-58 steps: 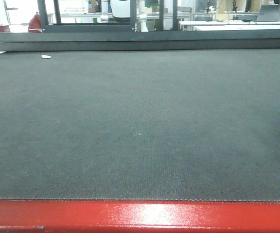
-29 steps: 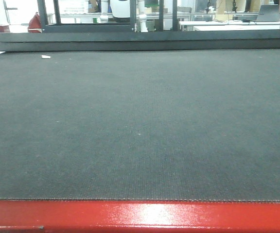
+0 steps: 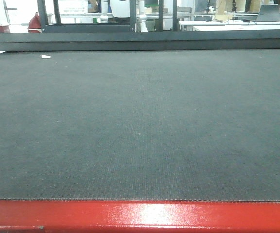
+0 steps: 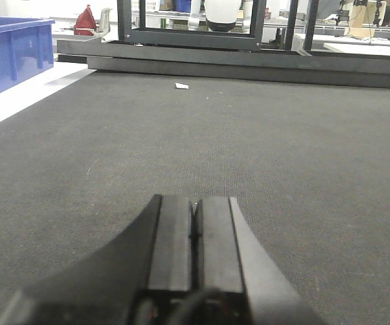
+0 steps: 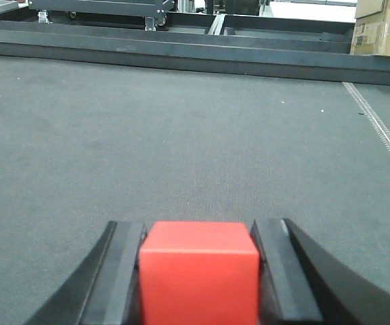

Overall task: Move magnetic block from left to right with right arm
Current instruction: 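Raise the held red cube with the right gripper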

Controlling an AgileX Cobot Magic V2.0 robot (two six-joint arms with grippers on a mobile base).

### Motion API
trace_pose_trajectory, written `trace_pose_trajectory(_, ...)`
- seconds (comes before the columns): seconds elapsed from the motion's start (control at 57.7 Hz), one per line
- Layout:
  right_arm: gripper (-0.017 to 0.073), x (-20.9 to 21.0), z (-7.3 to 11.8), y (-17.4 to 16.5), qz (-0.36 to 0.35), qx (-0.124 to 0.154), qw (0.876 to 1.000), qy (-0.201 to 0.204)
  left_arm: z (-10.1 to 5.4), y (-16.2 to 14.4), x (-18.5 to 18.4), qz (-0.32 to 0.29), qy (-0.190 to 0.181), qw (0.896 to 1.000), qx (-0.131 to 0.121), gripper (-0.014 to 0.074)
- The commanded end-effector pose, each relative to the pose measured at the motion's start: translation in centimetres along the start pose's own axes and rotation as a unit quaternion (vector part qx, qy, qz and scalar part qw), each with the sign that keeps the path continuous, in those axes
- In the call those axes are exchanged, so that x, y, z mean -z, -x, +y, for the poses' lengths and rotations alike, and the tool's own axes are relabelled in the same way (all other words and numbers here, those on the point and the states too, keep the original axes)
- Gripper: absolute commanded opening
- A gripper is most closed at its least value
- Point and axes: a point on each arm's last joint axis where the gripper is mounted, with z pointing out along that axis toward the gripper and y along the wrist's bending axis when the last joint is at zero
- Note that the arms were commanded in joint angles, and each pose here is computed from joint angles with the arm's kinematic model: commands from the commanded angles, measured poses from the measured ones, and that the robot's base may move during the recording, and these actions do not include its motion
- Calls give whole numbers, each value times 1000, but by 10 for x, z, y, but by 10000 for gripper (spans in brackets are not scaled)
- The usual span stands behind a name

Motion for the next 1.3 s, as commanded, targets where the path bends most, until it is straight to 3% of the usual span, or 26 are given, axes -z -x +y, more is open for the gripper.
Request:
trace_pose_trajectory(0.0,252,3,1,17,-57,16,998,6,0,6,1,-45,-2,999,6,-126)
trace_pose_trajectory(1.282,252,3,1,17,-57,16,998,6,0,6,1,-45,-2,999,6,-126)
